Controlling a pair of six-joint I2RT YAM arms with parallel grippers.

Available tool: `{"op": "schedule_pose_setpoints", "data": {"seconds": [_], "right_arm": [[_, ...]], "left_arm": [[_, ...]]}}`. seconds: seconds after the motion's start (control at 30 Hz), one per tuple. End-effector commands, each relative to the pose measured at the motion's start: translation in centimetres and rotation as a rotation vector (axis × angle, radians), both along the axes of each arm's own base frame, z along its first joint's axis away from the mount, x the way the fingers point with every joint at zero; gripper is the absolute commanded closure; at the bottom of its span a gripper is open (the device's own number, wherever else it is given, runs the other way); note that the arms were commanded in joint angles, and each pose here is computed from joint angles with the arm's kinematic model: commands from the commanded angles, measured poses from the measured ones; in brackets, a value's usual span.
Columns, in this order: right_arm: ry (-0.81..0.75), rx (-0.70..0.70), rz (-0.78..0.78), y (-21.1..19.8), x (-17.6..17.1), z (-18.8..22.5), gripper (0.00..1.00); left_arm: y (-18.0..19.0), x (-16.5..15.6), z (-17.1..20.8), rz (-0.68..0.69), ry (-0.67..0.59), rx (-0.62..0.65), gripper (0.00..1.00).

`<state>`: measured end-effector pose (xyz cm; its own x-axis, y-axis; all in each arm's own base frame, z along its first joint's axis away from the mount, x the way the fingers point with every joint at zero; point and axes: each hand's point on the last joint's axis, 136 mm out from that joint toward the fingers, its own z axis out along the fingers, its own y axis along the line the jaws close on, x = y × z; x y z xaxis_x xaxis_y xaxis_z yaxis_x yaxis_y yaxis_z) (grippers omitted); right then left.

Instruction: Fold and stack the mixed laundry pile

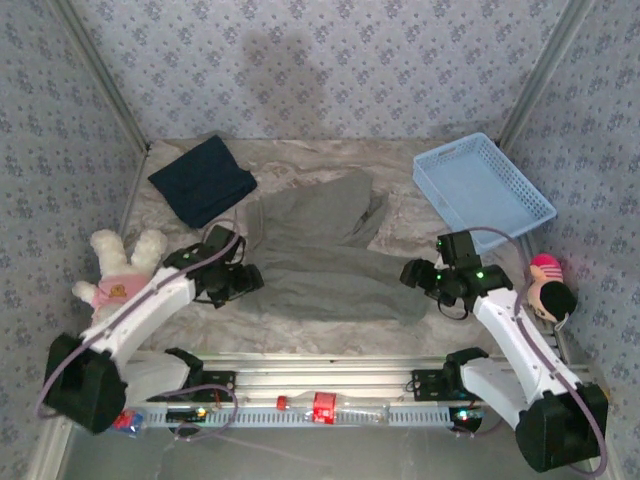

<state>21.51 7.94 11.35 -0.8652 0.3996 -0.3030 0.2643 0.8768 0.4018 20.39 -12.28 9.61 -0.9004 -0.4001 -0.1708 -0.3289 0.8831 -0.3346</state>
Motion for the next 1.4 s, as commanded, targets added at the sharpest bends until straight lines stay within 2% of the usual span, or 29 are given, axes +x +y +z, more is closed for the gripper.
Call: {"op": "schedule_pose_setpoints", "data": {"seconds": [0.0, 0.1, 0.2, 0.4, 0.53, 0.63, 0.8, 0.93, 1.0, 1.07, 1.2, 1.3, 1.37], "right_arm": [[0.126, -0.071, -0.037, -1.3, -3.2, -0.9, 0.26], [0.160, -0.040, -0.055, -0.7, -4.2, -2.3, 0.25], [0.178, 0.066, -0.076, 1.0, -4.3, -3.8, 0.24], [0.159, 0.147, -0.148, 2.0, -3.4, -6.1, 0.25], [0.091, 0.184, -0.189, 2.0, -1.3, -6.9, 0.37], [0.052, 0.179, -0.188, 2.1, 0.2, -6.8, 0.47], [0.045, 0.150, -0.153, 2.3, 1.6, -6.4, 0.50], [0.062, 0.109, -0.153, 1.7, 1.7, -7.2, 0.61], [0.071, 0.099, -0.151, 1.4, 1.8, -7.6, 0.69], [0.082, 0.095, -0.141, 1.5, 1.8, -8.0, 0.75], [0.081, 0.086, -0.111, 1.7, 2.1, -7.8, 0.89], [0.071, 0.057, -0.092, 1.4, 2.1, -7.0, 1.00], [0.075, 0.034, -0.083, 1.0, 1.6, -6.5, 1.00]], "left_arm": [[-0.2, -2.3, -0.5, 0.175, 0.063, -0.123, 0.28], [-0.7, -2.4, -1.9, 0.300, 0.048, -0.226, 0.30], [-1.4, -1.9, -3.7, 0.406, 0.040, -0.315, 0.31], [-1.2, -0.4, -5.1, 0.465, 0.010, -0.263, 0.35], [-1.0, 0.4, -6.1, 0.478, 0.001, -0.231, 0.42], [-0.6, 1.2, -6.3, 0.492, -0.020, -0.206, 0.43], [-0.6, 2.6, -5.1, 0.475, -0.067, -0.189, 0.42], [-0.1, 3.3, -4.7, 0.480, -0.104, -0.171, 0.43], [0.2, 3.6, -5.3, 0.486, -0.105, -0.162, 0.51], [-0.1, 3.9, -6.0, 0.476, -0.088, -0.164, 0.63], [-1.2, 4.2, -6.3, 0.422, -0.060, -0.166, 0.99], [-1.6, 4.0, -5.4, 0.391, -0.063, -0.156, 1.00], [-1.2, 3.4, -4.9, 0.382, -0.060, -0.133, 1.00]]}}
